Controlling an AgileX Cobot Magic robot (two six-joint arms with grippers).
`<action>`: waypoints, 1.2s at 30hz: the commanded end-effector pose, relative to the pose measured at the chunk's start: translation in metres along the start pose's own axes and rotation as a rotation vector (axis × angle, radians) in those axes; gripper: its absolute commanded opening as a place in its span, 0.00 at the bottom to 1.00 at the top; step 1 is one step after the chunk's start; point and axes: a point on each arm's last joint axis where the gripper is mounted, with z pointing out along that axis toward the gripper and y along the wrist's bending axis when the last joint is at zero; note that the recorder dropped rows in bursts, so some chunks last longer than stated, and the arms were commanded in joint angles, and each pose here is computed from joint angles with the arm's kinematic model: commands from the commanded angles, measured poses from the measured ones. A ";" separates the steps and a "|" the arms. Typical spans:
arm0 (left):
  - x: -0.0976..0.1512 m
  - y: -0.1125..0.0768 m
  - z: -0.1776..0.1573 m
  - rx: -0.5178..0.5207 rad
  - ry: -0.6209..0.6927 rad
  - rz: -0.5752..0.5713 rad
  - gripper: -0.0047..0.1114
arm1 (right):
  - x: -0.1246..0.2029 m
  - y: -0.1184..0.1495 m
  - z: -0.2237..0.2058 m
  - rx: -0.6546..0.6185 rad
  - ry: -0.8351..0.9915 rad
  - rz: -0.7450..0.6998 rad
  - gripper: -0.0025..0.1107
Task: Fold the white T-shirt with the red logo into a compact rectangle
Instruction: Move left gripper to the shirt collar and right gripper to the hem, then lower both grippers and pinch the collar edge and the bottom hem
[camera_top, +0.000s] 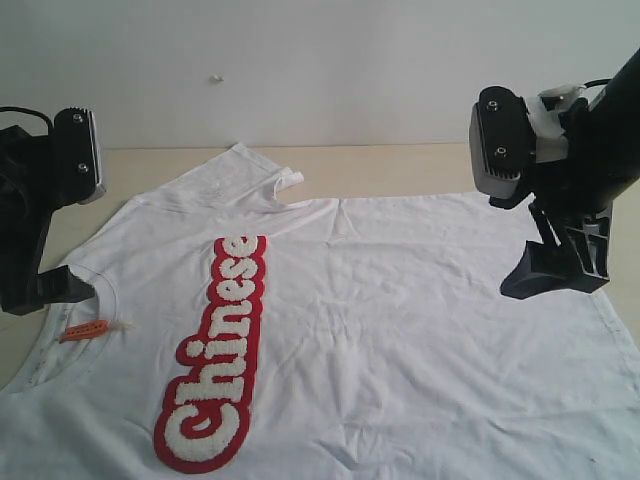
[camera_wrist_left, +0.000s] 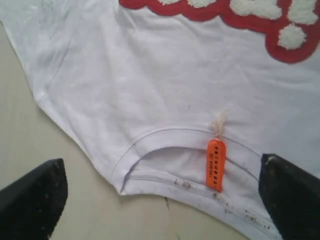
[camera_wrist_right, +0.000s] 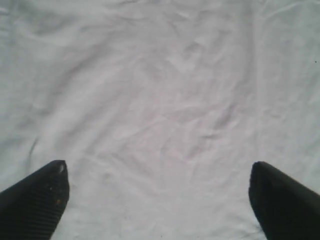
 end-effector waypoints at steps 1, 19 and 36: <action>0.000 0.001 -0.001 -0.001 -0.002 -0.005 0.94 | -0.001 -0.001 0.002 -0.011 0.000 0.021 0.95; 0.047 -0.001 0.040 0.243 0.151 0.025 0.94 | 0.062 -0.023 0.009 -0.131 0.228 0.127 0.95; 0.063 0.023 0.076 0.405 0.194 0.211 0.94 | 0.093 -0.055 0.073 -0.314 0.216 0.158 0.95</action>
